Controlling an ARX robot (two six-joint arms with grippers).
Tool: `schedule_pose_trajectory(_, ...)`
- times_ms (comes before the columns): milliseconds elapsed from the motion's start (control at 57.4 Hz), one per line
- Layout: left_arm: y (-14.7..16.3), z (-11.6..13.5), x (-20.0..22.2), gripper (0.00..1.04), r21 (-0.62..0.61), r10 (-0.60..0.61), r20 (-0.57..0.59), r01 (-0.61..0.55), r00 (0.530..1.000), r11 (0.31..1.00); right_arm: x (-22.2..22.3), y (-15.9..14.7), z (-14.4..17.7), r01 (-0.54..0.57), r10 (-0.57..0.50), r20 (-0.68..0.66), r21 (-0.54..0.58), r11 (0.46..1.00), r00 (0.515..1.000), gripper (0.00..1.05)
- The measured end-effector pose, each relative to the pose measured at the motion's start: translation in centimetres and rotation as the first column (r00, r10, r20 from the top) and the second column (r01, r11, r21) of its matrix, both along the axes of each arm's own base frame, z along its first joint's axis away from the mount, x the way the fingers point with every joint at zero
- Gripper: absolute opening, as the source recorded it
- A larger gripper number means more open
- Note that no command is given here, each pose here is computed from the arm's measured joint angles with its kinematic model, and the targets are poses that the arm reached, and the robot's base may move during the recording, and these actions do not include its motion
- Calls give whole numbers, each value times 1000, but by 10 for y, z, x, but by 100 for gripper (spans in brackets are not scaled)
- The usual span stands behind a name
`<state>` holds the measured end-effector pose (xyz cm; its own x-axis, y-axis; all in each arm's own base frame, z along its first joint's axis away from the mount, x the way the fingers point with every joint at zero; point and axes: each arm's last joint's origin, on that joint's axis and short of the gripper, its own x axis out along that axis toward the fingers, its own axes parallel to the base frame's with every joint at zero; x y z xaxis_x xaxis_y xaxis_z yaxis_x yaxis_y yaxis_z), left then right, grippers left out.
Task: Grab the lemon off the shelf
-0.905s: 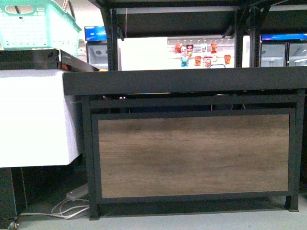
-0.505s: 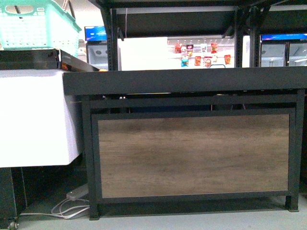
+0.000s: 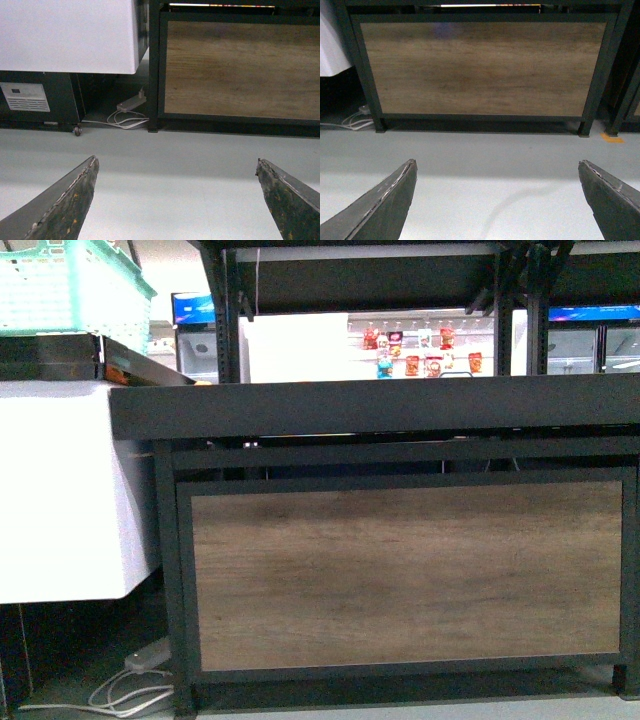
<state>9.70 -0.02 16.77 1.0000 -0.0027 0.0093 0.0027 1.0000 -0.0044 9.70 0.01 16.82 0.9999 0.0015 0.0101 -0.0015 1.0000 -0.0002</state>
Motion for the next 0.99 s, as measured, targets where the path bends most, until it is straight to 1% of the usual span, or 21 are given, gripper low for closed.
schedule_pose_trajectory(992, 0, 0, 0, 97, 0, 0, 0, 0, 1000, 1000, 0, 0, 0, 0, 0, 0, 0, 1000, 1000, 97)
